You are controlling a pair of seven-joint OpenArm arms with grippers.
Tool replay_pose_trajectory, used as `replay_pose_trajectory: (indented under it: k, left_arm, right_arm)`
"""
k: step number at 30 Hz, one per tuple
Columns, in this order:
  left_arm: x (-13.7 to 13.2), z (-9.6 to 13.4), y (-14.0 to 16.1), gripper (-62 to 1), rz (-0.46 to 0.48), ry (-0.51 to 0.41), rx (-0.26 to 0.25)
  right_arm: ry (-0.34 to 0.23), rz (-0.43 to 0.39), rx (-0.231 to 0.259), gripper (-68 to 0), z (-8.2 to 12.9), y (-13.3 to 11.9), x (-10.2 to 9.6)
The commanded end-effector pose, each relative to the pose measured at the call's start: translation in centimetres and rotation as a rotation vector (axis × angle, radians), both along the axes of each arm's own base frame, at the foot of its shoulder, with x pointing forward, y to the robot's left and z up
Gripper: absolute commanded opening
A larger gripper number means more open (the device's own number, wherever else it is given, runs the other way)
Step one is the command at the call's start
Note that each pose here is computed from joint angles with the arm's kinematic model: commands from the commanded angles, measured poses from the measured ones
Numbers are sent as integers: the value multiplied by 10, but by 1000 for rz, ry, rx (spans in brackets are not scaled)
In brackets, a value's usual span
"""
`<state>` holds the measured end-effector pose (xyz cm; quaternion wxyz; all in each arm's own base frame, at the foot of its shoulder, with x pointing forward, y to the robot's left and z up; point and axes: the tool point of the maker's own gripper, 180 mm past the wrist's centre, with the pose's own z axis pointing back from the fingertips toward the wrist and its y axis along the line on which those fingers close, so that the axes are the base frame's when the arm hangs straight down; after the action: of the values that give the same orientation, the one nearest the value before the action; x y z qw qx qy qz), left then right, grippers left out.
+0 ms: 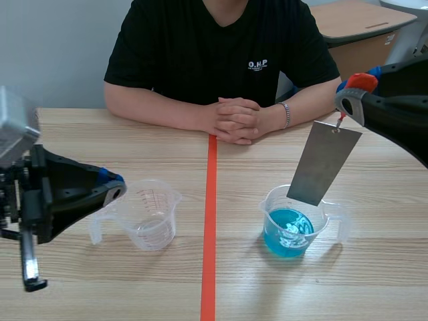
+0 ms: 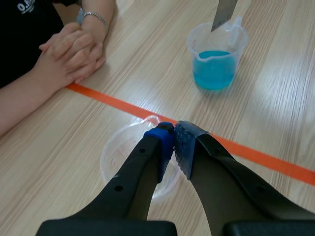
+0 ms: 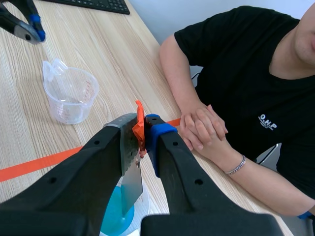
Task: Do the redox reaction experiment.
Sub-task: 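Move the plate over the blue solution, then point at the plate with the left hand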
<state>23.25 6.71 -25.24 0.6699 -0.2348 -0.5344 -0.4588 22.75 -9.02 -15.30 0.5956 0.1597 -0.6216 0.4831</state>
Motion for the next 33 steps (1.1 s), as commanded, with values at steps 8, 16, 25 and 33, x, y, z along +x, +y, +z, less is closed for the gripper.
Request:
replay_pose_trajectory:
  k: [8, 16, 25, 33]
  left_arm:
    - [11, 9, -57, -560, -46, -71, -47]
    - [23, -4, -99, -560, -74, -89, -40]
    - [43, -21, -122, -560, -63, -67, -57]
    - [43, -30, -145, -560, -94, -51, -61]
  right_arm:
    - [-38, 22, 20, -660, 13, 6, -1]
    - [-38, 21, 22, -660, 13, 6, -1]
    - [-46, 27, 33, -660, 15, 7, -1]
    - [-46, 27, 33, -660, 15, 7, -1]
